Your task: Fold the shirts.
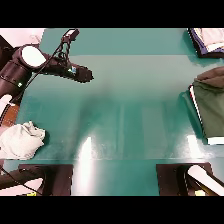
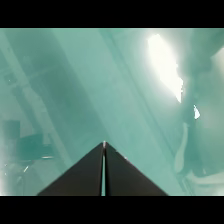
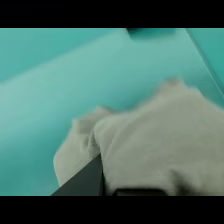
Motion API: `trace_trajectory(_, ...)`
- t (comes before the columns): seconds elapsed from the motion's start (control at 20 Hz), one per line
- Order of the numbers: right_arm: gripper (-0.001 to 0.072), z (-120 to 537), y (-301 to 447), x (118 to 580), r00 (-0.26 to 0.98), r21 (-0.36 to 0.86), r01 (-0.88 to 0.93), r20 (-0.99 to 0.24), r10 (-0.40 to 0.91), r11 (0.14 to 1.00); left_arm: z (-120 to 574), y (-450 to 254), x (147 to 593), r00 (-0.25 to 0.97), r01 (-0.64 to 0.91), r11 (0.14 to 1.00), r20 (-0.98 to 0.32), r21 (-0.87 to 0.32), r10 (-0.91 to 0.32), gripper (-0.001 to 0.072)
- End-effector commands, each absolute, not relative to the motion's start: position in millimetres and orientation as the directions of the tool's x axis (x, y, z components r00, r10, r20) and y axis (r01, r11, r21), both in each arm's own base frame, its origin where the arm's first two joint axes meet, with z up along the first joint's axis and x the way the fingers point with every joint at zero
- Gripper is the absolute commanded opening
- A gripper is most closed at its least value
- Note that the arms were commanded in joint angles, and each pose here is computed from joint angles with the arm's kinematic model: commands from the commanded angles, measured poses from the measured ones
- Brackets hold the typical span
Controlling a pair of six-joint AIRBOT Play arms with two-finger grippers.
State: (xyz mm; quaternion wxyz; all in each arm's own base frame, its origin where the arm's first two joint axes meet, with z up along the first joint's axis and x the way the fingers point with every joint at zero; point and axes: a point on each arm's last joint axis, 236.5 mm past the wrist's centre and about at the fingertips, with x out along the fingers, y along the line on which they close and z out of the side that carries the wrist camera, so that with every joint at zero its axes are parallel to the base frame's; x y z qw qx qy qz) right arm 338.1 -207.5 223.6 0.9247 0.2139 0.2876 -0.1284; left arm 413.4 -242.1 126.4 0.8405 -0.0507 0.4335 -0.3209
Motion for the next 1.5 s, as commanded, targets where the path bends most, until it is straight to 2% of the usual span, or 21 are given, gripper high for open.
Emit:
trace_trajectory(0.0, 0.0017, 197.0, -200.8, 292.0, 0.753, 0.318, 0.447, -0.639, -0.159, 0.836, 124.7, -242.0, 411.3, 0.409, 0.502, 0.787, -0.703, -0.359, -0.582, 0.0023)
trace_trajectory(0.1, 0.0018, 178.1, -202.9, 265.4, 0.698, 0.286, 0.527, -0.682, -0.216, 0.800, 124.8, -242.0, 411.3, 0.409, 0.510, 0.784, -0.702, -0.353, -0.582, 0.0023)
trace_trajectory(0.3, 0.0032, 118.7, -211.1, 200.3, 0.455, 0.128, 0.696, -0.839, -0.297, 0.706, 124.8, -241.9, 411.5, 0.410, 0.511, 0.785, -0.702, -0.352, -0.582, 0.0023)
trace_trajectory(0.35, 0.0161, 108.1, -212.2, 185.9, 0.396, 0.082, 0.714, -0.866, -0.304, 0.696, 124.9, -241.9, 411.6, 0.410, 0.511, 0.785, -0.702, -0.351, -0.582, 0.0023)
trace_trajectory(0.4, 0.0337, 100.6, -213.9, 174.8, 0.347, 0.048, 0.729, -0.886, -0.308, 0.683, 124.8, -241.9, 411.5, 0.410, 0.514, 0.784, -0.702, -0.349, -0.582, 0.0023)
trace_trajectory(0.45, 0.0451, 96.0, -214.6, 167.1, 0.310, 0.026, 0.738, -0.901, -0.304, 0.675, 124.7, -241.9, 411.4, 0.409, 0.526, 0.780, -0.703, -0.339, -0.582, 0.0024)
trace_trajectory(0.6, 0.0469, 96.5, -215.7, 165.3, 0.282, 0.022, 0.737, -0.918, -0.279, 0.675, 123.9, -241.9, 409.9, 0.403, 0.531, 0.777, -0.706, -0.338, -0.582, 0.0023)
trace_trajectory(0.75, 0.0452, 114.4, -193.7, 205.0, 0.414, 0.186, 0.687, -0.894, -0.169, 0.703, 124.9, -242.0, 411.5, 0.410, 0.530, 0.779, -0.702, -0.336, -0.582, 0.0023)
trace_trajectory(0.85, 0.0450, 130.7, -157.3, 246.6, 0.540, 0.341, 0.573, -0.841, -0.031, 0.745, 127.2, -241.7, 415.8, 0.428, 0.528, 0.783, -0.692, -0.330, -0.581, 0.0023)
trace_trajectory(0.95, 0.0450, 142.5, -111.8, 280.7, 0.610, 0.460, 0.434, -0.783, 0.123, 0.774, 127.2, -240.4, 417.3, 0.435, 0.527, 0.786, -0.693, -0.322, -0.575, 0.0023)
trace_trajectory(1.1, 0.0449, 140.5, -50.5, 305.0, 0.577, 0.502, 0.267, -0.767, 0.281, 0.822, 128.4, -240.9, 418.2, 0.438, 0.527, 0.786, -0.689, -0.324, -0.578, 0.0023)
trace_trajectory(1.15, 0.0425, 137.4, -33.2, 309.0, 0.552, 0.505, 0.220, -0.770, 0.320, 0.835, 128.5, -241.0, 418.2, 0.438, 0.526, 0.786, -0.688, -0.324, -0.578, 0.0023)
trace_trajectory(1.2, 0.0292, 133.6, -15.6, 312.2, 0.523, 0.507, 0.174, -0.774, 0.357, 0.844, 128.5, -241.0, 418.3, 0.439, 0.527, 0.786, -0.688, -0.324, -0.578, 0.0023)
trace_trajectory(1.25, 0.0116, 129.7, -0.6, 314.7, 0.496, 0.509, 0.136, -0.778, 0.387, 0.850, 128.5, -241.0, 418.2, 0.438, 0.526, 0.786, -0.688, -0.324, -0.578, 0.0023)
trace_trajectory(1.3, 0.0019, 125.6, 13.7, 317.2, 0.469, 0.506, 0.085, -0.781, 0.413, 0.859, 128.5, -241.0, 418.2, 0.438, 0.527, 0.786, -0.688, -0.324, -0.578, 0.0023)
trace_trajectory(1.45, 0.0019, 113.3, 44.2, 319.5, 0.395, 0.511, 0.005, -0.791, 0.468, 0.860, 128.5, -241.0, 418.3, 0.439, 0.526, 0.786, -0.688, -0.324, -0.578, 0.0023)
